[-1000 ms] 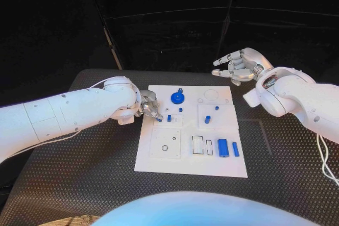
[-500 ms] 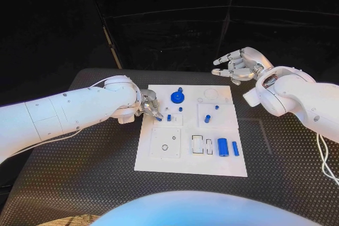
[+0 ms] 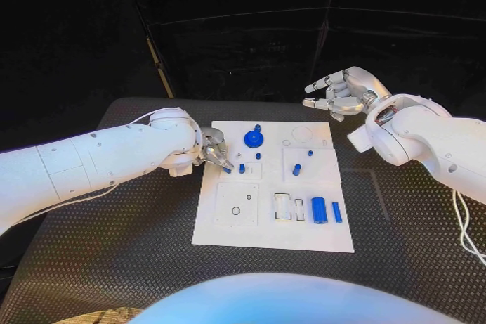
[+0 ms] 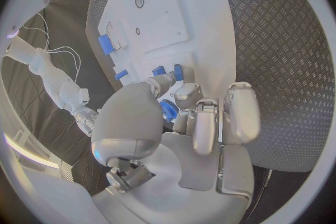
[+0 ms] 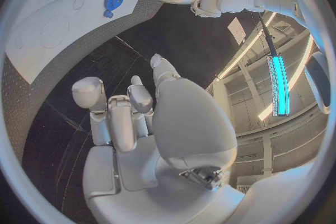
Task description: Assemble the parts on the task board
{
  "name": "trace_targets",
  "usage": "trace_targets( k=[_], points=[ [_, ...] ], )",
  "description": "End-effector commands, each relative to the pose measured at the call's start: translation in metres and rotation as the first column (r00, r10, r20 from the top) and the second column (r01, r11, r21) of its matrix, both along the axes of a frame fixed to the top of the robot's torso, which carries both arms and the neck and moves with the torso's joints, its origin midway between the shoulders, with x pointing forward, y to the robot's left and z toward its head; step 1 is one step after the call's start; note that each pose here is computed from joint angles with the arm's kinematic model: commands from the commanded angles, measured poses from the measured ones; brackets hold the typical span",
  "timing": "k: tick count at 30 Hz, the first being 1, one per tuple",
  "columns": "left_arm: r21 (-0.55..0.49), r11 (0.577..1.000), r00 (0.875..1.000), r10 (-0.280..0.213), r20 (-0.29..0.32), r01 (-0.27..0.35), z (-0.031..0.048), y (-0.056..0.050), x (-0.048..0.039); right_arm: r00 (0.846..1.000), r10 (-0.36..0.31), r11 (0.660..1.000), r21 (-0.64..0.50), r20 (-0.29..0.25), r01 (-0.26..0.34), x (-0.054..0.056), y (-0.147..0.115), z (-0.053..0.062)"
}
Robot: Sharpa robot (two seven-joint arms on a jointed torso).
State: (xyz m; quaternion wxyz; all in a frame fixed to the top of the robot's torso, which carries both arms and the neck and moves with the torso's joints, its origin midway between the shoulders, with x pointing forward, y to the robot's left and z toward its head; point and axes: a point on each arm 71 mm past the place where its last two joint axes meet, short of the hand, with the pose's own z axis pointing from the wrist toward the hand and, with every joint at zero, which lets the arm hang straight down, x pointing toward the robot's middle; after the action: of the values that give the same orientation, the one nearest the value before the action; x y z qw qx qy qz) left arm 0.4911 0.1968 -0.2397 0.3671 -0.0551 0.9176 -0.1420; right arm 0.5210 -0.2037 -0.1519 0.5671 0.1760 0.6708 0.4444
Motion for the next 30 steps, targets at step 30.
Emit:
trace_targets(
  k=[30],
  points=[
    [0.026,0.999,0.997,-0.041,-0.058,0.043,-0.0104,-0.0096,-0.0028,1.0,0.008,1.0,0.001,-0.001,-0.008,-0.0002,0.0006,0.0012]
  ],
)
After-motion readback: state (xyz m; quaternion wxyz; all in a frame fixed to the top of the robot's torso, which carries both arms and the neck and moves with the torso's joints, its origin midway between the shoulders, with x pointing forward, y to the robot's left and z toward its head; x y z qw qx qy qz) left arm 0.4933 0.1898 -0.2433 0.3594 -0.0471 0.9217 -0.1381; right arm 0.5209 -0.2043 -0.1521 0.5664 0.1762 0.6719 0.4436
